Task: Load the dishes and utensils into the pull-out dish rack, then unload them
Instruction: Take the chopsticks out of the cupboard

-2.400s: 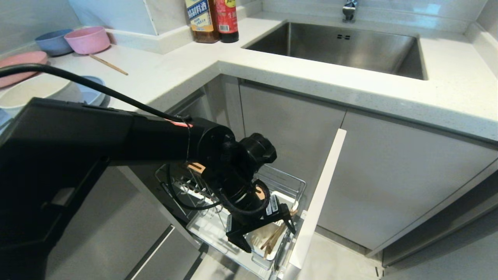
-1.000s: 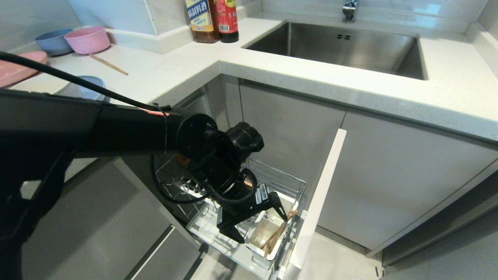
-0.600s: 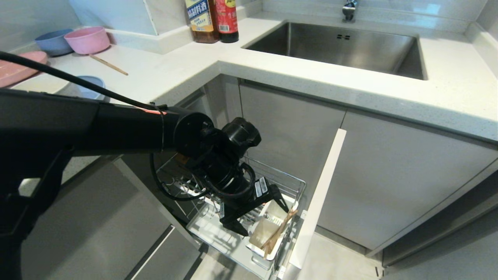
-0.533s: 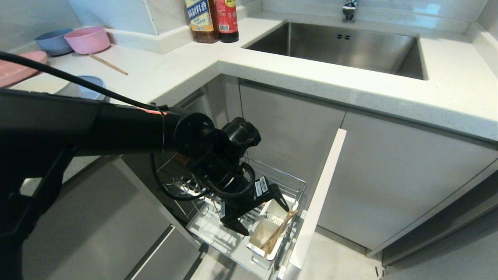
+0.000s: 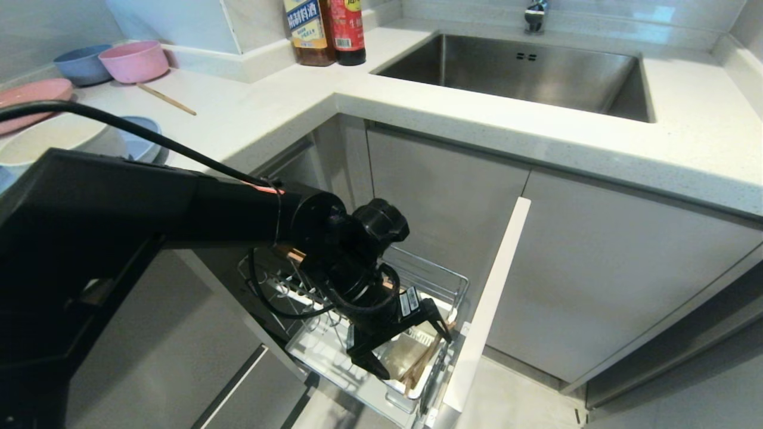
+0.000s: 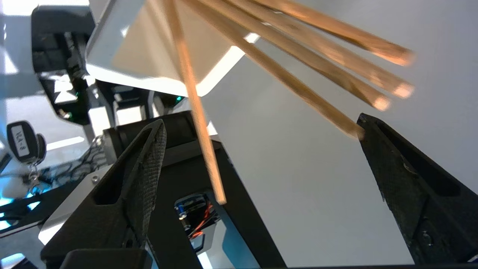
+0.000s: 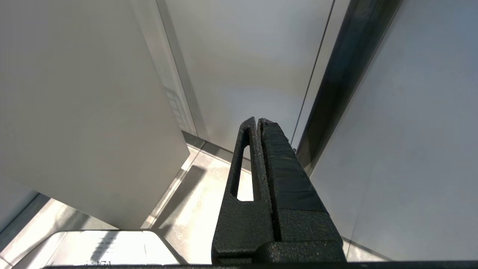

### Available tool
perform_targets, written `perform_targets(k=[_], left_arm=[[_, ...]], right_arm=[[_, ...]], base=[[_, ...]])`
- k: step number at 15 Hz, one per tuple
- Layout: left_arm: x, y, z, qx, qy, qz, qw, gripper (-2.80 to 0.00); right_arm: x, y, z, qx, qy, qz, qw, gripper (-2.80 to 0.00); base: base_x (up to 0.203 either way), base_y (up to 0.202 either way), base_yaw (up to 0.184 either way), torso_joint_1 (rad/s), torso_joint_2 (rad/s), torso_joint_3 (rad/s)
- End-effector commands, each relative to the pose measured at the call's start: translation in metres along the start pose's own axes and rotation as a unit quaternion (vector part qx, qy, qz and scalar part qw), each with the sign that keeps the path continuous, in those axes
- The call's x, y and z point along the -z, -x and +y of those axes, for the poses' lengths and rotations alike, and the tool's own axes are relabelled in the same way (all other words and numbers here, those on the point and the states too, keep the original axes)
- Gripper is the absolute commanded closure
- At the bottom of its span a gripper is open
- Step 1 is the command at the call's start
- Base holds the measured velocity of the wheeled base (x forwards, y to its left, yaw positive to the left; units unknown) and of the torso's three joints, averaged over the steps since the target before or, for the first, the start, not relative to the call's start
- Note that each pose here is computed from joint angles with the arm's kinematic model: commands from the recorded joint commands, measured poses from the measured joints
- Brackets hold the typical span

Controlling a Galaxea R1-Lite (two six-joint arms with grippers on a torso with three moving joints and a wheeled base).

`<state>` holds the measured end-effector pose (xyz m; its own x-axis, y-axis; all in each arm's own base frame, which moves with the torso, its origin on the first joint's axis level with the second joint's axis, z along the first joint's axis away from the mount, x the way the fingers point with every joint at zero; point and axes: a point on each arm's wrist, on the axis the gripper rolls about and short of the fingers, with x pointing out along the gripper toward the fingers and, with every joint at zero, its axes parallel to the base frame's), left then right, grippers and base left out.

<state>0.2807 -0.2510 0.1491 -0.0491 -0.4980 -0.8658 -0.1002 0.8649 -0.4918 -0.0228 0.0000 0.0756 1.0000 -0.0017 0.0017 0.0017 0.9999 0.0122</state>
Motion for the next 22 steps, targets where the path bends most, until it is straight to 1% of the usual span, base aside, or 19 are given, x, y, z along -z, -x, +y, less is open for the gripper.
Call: perform_targets(k=[1,8,12,15,17,20,21,22], left_arm=[[-0.003,-0.012,0.003,-0.013,0.009,0.013,0.9998,-2.8],[-0.003,-0.016,0.007,-0.026,0.018,0.02,0.9993,-2.8],[0.002,-0.017,0.013,-0.058,0.032,0.047,0.9967,-2.8],[0.002,-0.018,0.017,-0.065,0.039,0.053,0.9957,-2.8],[-0.002,-0.02,0.02,-0.069,0.044,0.053,0.9952,-2.8],[-0.013,-0.022,0.031,-0.074,0.052,0.056,0.9943,-2.8],[-0.017,-0.025,0.037,-0.087,0.058,0.064,0.9925,-2.8],[-0.02,-0.025,0.041,-0.099,0.054,0.065,0.9916,-2.8]], right_arm=[[0.0,0.0,0.0,0.0,0.0,0.001,1.0,0.0],[0.0,0.0,0.0,0.0,0.0,0.001,1.0,0.0],[0.0,0.0,0.0,0.0,0.0,0.001,1.0,0.0],[0.0,0.0,0.0,0.0,0.0,0.001,1.0,0.0],[0.0,0.0,0.0,0.0,0.0,0.001,1.0,0.0],[0.0,0.0,0.0,0.0,0.0,0.001,1.0,0.0],[0.0,0.0,0.0,0.0,0.0,0.0,1.0,0.0],[0.0,0.0,0.0,0.0,0.0,0.001,1.0,0.0]], base=[[0.0,0.0,0.0,0.0,0.0,0.0],[0.0,0.0,0.0,0.0,0.0,0.0],[0.0,0.0,0.0,0.0,0.0,0.0],[0.0,0.0,0.0,0.0,0.0,0.0],[0.0,0.0,0.0,0.0,0.0,0.0],[0.0,0.0,0.0,0.0,0.0,0.0],[0.0,0.0,0.0,0.0,0.0,0.0],[0.0,0.0,0.0,0.0,0.0,0.0]])
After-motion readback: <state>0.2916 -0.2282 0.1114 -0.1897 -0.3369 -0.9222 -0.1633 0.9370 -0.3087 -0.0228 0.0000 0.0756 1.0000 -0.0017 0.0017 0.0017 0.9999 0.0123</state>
